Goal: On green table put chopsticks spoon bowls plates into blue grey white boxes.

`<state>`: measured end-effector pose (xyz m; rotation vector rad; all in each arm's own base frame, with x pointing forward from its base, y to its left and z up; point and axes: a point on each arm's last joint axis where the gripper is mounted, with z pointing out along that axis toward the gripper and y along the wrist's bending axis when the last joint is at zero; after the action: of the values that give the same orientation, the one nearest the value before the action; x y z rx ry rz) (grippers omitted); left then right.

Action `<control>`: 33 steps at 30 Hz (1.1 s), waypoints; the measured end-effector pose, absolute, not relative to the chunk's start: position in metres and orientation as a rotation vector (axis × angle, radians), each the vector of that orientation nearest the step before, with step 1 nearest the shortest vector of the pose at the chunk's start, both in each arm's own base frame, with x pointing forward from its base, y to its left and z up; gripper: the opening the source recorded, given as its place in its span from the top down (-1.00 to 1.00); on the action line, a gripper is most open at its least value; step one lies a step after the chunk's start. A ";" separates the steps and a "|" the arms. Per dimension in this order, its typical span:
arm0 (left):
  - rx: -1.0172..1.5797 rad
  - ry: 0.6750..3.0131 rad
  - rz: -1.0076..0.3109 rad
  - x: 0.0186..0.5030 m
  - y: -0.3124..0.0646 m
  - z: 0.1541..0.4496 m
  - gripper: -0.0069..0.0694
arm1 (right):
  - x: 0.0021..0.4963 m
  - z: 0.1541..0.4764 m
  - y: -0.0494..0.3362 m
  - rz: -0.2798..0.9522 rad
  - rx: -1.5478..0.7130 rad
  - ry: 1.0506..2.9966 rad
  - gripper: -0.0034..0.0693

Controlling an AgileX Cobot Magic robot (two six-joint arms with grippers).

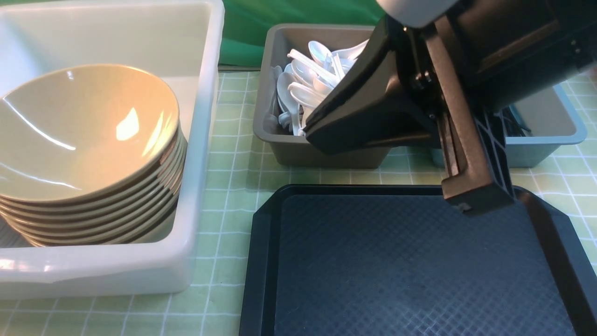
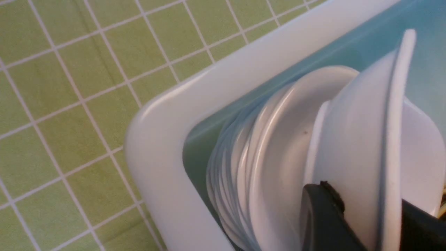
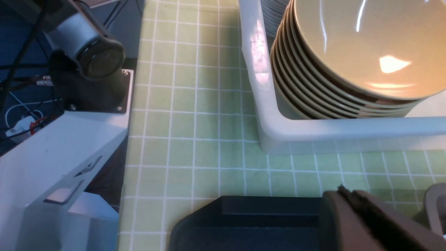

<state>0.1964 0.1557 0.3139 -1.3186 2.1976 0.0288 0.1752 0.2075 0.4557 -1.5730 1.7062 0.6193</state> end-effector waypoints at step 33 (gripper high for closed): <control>0.149 2.549 -0.270 0.223 -0.028 0.409 -0.50 | 0.194 0.459 0.168 0.170 -1.166 1.985 0.73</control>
<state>0.2231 -0.0275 0.4091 0.1490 2.5487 -0.2702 0.1940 0.1675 0.4586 -1.1664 1.9849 0.1696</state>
